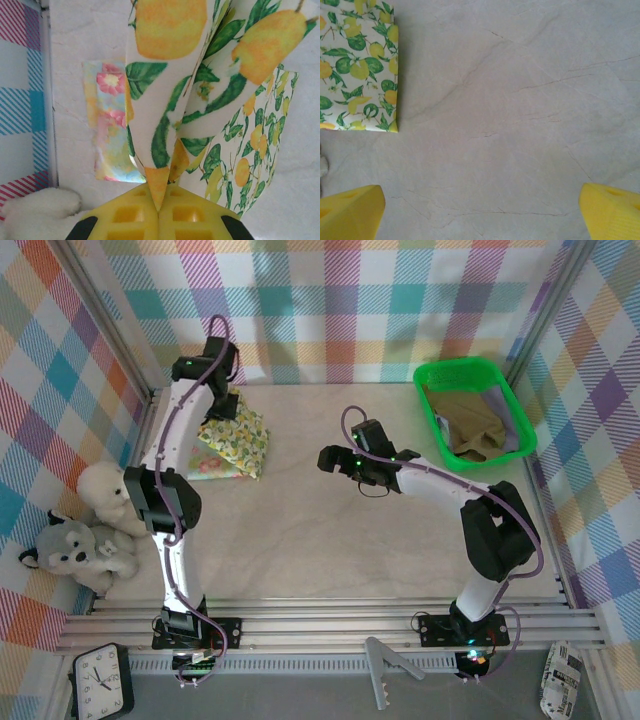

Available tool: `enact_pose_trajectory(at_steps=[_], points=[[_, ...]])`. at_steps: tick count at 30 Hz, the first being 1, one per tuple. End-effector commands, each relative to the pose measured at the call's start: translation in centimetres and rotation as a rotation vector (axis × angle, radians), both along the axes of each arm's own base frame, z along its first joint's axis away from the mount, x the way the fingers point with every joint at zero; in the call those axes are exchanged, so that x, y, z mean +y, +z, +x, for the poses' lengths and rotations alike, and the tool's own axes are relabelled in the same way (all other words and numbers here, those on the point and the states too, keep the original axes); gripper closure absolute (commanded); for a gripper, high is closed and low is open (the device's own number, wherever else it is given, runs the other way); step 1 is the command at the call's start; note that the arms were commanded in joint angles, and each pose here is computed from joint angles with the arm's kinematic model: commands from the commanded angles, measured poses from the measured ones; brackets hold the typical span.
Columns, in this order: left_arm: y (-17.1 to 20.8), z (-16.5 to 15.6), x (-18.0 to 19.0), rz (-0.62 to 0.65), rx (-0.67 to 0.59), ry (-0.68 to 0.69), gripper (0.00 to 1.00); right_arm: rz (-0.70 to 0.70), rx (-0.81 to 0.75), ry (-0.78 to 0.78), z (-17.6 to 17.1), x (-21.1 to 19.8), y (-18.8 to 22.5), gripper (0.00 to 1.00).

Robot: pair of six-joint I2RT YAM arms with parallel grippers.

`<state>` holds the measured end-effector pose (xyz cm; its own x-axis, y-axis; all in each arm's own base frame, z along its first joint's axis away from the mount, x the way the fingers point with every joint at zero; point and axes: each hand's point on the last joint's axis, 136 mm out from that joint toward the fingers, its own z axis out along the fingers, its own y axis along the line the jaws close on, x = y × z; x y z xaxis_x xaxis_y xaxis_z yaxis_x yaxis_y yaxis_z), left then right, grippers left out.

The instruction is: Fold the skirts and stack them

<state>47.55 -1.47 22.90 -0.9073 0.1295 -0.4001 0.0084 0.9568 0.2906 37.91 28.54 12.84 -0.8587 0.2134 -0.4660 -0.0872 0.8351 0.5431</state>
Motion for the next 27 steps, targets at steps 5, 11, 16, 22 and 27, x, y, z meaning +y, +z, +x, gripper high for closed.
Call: enact_pose_trajectory(at_steps=[5, 11, 16, 22, 27], points=[[0.7, -0.3, 4.0, -0.152, 0.001, 0.011, 1.0, -0.018, 0.001, 0.016, -0.1, -0.1, 0.2, 0.01], [-2.6, 1.1, 8.5, -0.252, -0.006, 0.069, 1.0, -0.024, 0.001, 0.017, -0.1, -0.2, 0.3, 0.01], [-7.5, 1.5, 11.5, -0.31, 0.04, 0.086, 0.94, -0.035, 0.005, 0.017, -0.2, -0.3, 0.1, 0.01], [-9.5, 0.9, 14.6, -0.408, 0.037, 0.137, 0.66, -0.061, -0.002, 0.0, -0.4, -1.1, 0.2, 0.01], [-6.2, 0.5, 18.1, -0.318, -0.085, 0.348, 0.27, -0.138, -0.08, -0.026, -0.1, -3.0, 1.5, 0.01]])
